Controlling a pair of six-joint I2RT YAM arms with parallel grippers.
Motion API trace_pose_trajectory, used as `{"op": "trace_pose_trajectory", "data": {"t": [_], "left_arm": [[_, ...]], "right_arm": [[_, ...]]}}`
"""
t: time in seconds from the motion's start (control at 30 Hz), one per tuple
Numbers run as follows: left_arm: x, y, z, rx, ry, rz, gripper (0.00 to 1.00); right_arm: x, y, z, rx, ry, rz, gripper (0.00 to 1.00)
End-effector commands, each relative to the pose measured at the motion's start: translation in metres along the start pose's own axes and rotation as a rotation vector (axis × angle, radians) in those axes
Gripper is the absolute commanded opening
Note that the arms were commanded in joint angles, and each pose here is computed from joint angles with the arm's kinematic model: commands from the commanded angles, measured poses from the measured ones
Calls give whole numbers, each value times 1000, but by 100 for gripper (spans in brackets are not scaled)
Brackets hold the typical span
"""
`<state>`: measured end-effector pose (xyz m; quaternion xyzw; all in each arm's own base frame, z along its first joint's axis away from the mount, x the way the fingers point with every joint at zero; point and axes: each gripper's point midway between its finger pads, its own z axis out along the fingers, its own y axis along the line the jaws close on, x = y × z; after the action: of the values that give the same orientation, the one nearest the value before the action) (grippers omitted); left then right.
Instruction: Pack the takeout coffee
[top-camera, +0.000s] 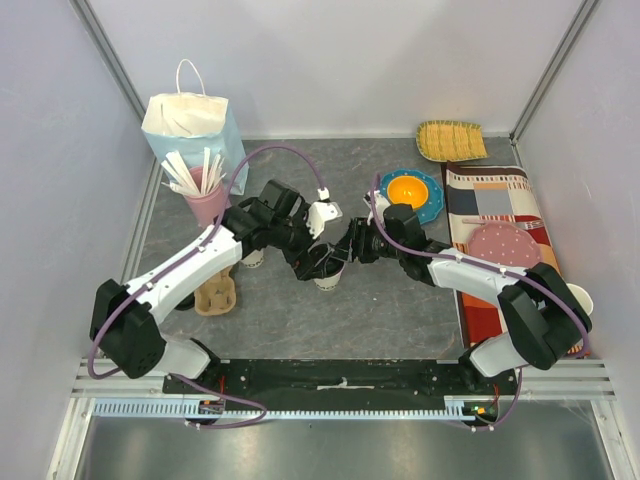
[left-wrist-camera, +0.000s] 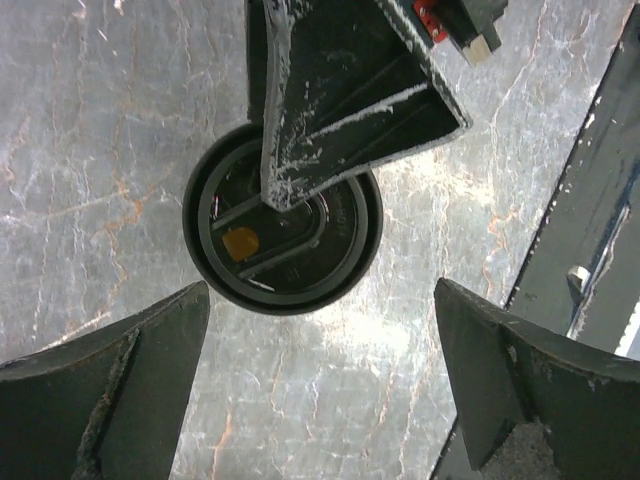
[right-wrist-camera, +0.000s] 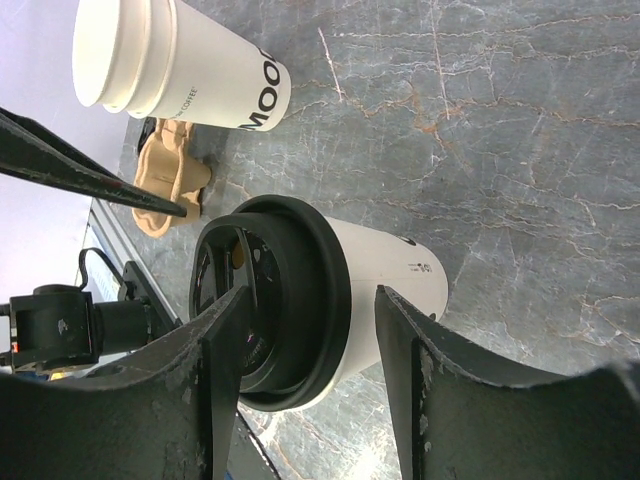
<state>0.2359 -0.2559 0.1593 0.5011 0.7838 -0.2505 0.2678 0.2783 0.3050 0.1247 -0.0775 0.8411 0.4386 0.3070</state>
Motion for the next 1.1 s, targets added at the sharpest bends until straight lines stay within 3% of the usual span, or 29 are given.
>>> {"op": "trace_pose_trajectory", "data": {"t": [0.0, 0.63, 1.07], "left_arm": [[-29, 6, 9, -18, -161, 68, 100], [-21, 5, 28, -67, -187, 139, 100], [-19, -2, 20, -34, -157, 170, 100]], "right_arm": [[-12, 7, -1, -1, -36, -30, 61], [-11, 4, 0, 18, -65, -8, 59], [-20, 6, -7, 50, -55, -79, 71]]}}
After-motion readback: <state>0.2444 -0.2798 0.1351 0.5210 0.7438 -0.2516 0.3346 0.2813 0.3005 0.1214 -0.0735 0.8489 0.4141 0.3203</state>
